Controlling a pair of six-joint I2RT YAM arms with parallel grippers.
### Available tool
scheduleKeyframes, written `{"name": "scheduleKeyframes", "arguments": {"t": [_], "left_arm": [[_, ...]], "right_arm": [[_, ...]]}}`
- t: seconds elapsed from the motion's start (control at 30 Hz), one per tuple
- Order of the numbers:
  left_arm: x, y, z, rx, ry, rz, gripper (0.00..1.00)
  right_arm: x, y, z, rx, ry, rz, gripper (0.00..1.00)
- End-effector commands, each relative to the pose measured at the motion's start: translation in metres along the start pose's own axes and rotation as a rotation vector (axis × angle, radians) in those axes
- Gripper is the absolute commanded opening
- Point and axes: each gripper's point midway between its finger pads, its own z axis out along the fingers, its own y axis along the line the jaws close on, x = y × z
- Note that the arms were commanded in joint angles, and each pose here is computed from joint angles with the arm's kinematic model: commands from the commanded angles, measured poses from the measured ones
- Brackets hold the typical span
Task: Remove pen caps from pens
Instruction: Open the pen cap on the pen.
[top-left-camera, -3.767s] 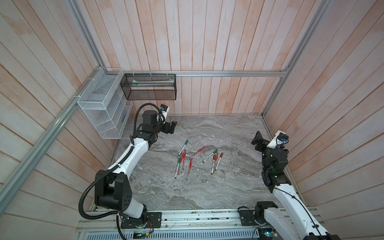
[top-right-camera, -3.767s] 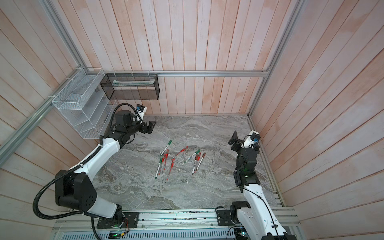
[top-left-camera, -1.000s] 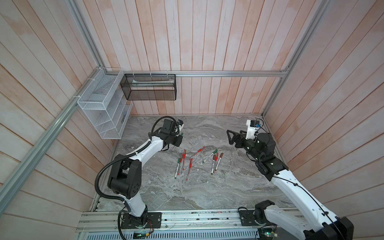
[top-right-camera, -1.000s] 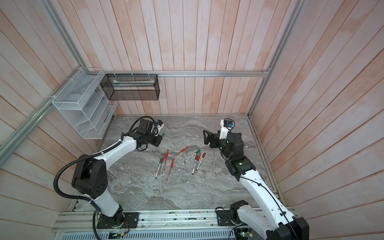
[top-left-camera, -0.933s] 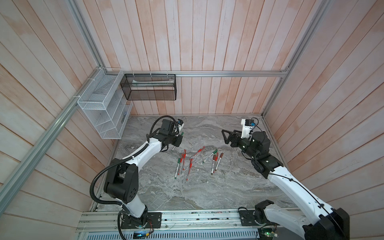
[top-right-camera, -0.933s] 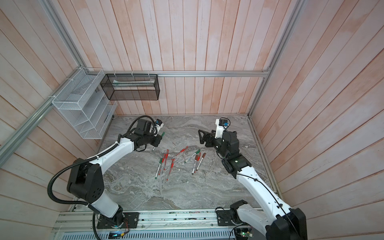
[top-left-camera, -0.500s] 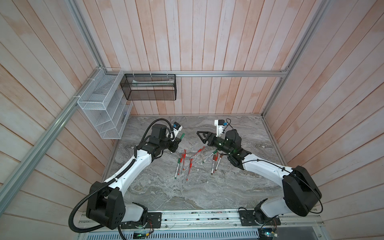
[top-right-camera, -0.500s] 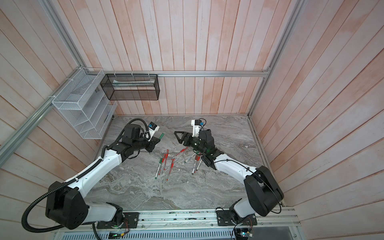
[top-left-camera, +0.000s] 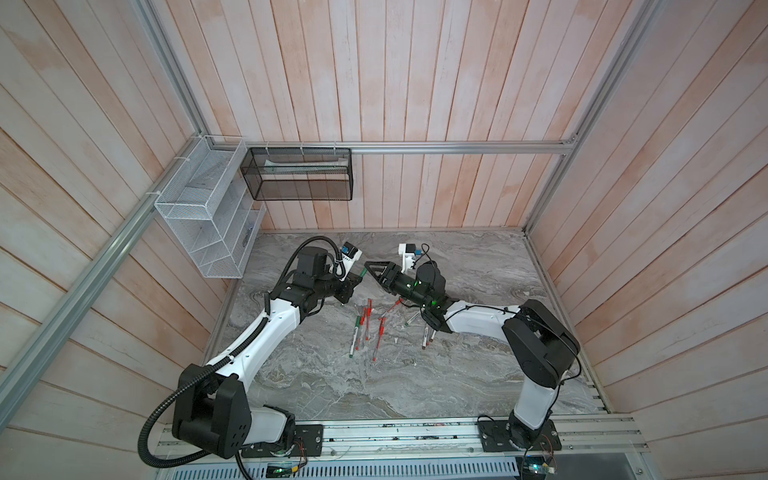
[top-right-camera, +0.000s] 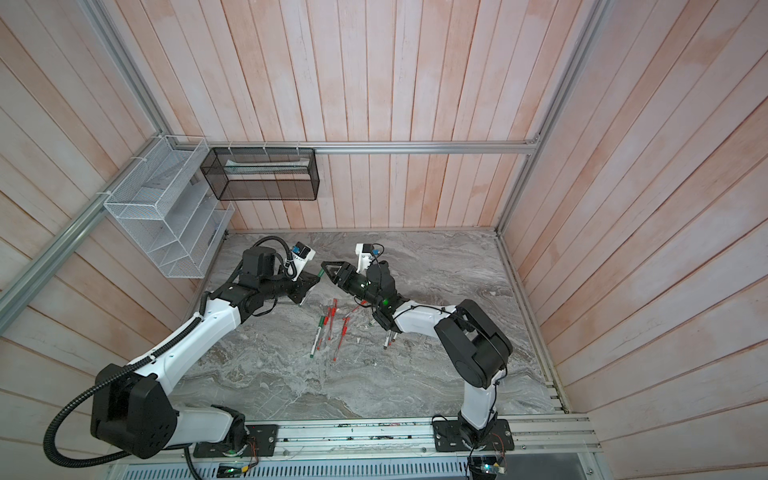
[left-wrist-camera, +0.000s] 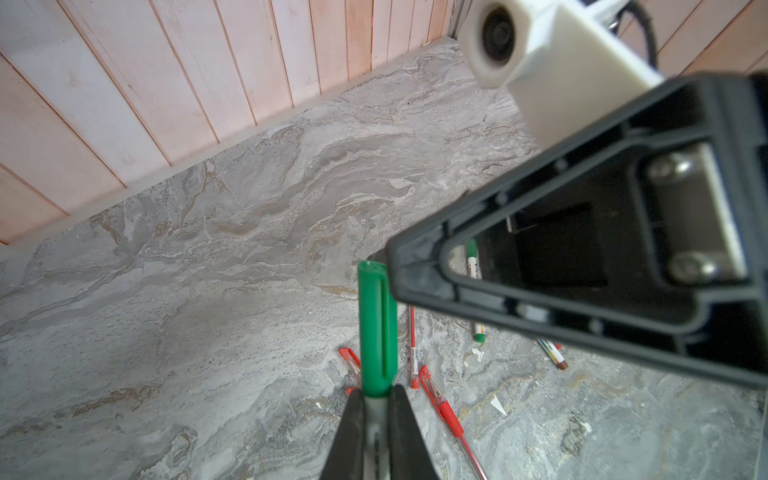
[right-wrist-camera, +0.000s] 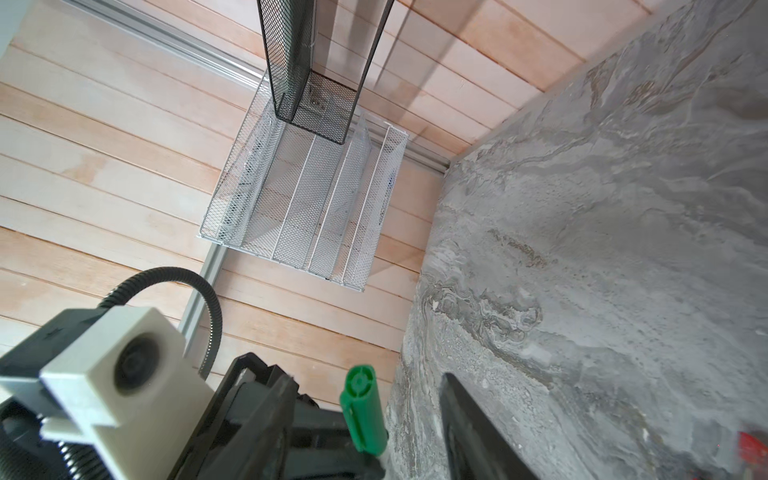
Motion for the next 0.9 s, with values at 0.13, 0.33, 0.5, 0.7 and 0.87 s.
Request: {"name": "scheduleKeyframes", "arguments": {"t": [0.13, 0.33, 0.5, 0.7, 0.87], "left_arm": [[0.005, -0.001, 0.007, 0.02, -0.007, 0.018, 0.0], [0.007, 0.001, 0.009, 0.011, -0.003, 0.016, 0.0], [0.007, 0.0, 0.011, 0.014, 0.008, 0.022, 0.0], [0.014, -0.005, 0.011, 0.028, 0.018, 0.059, 0.49], [0.016, -0.006, 0.004, 0.026, 0.012, 0.092, 0.74]], "right_arm": [[0.008, 0.016, 0.012, -0.06, 0.038, 0.009, 0.4], [0.013, 0.015, 0.017, -0.054, 0.056, 0.006, 0.26], [0.016, 0.015, 0.021, -0.048, 0.071, 0.005, 0.08], [0.007, 0.017, 0.013, -0.044, 0.051, -0.028, 0.01], [0.003, 0.029, -0.001, -0.086, 0.066, -0.118, 0.01]]}}
